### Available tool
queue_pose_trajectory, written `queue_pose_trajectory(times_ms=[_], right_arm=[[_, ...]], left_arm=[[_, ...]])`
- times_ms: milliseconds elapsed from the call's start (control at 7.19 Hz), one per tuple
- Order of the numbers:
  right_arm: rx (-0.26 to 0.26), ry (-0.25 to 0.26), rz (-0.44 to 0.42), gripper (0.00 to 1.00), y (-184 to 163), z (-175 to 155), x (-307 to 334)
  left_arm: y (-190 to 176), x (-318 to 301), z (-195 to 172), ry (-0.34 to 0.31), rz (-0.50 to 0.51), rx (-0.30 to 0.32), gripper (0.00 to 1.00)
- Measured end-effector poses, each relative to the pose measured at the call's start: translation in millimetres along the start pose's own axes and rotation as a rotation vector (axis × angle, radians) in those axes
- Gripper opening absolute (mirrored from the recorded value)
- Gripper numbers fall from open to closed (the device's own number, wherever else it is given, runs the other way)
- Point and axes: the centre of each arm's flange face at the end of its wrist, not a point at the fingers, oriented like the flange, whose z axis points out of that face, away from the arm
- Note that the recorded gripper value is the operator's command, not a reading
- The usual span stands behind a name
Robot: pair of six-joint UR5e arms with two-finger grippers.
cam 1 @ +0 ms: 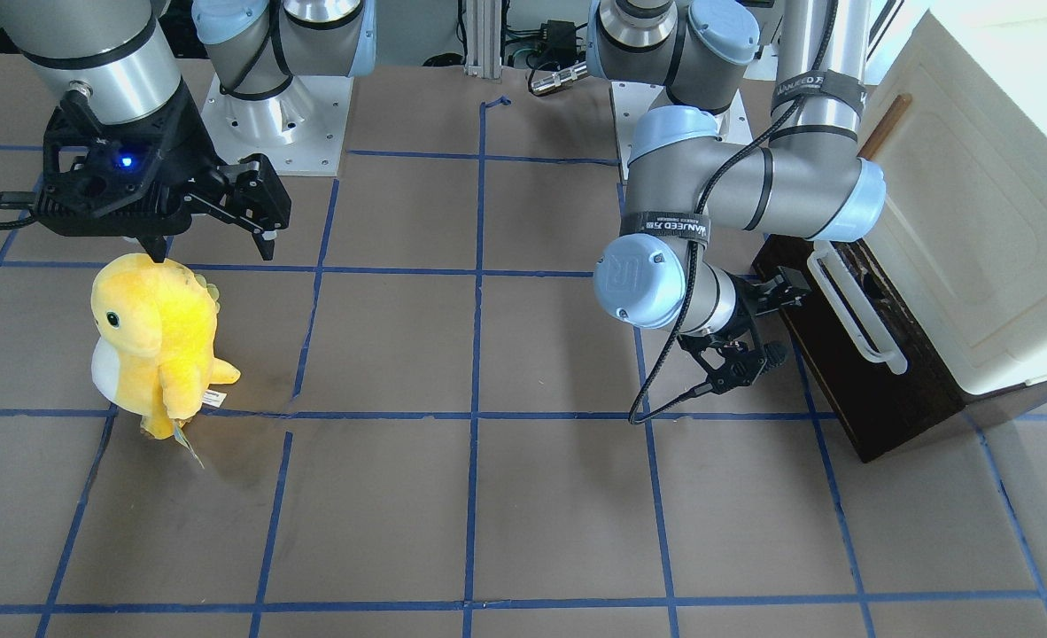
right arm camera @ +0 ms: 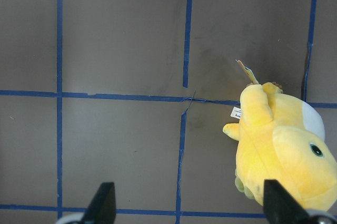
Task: Pull drawer sideways
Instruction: 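Move the left gripper down to the white handle of the wooden drawer, then lower the left gripper around the white handle and close it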
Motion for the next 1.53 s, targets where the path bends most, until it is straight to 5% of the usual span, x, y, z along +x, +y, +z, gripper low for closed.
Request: queue_pose_trajectory(times_ms=[834, 1251, 1529], right_arm=[[0.0, 0.0, 0.0, 1.0, 0.0, -0.1, 0.0], [0.0, 0.0, 0.0, 1.0, 0.0, 0.0, 0.0], [0.0, 0.0, 0.0, 1.0, 0.0, 0.0, 0.0]], left_arm=[[-4.9, -19.5, 45.6, -0.234, 0.133, -0.076, 0.99], [-22.6, -13.9, 65.5, -0.417, 0.219, -0.005, 0.99], [-27.5, -7.6, 74.0, -0.479, 0.239, 0.022, 1.0]])
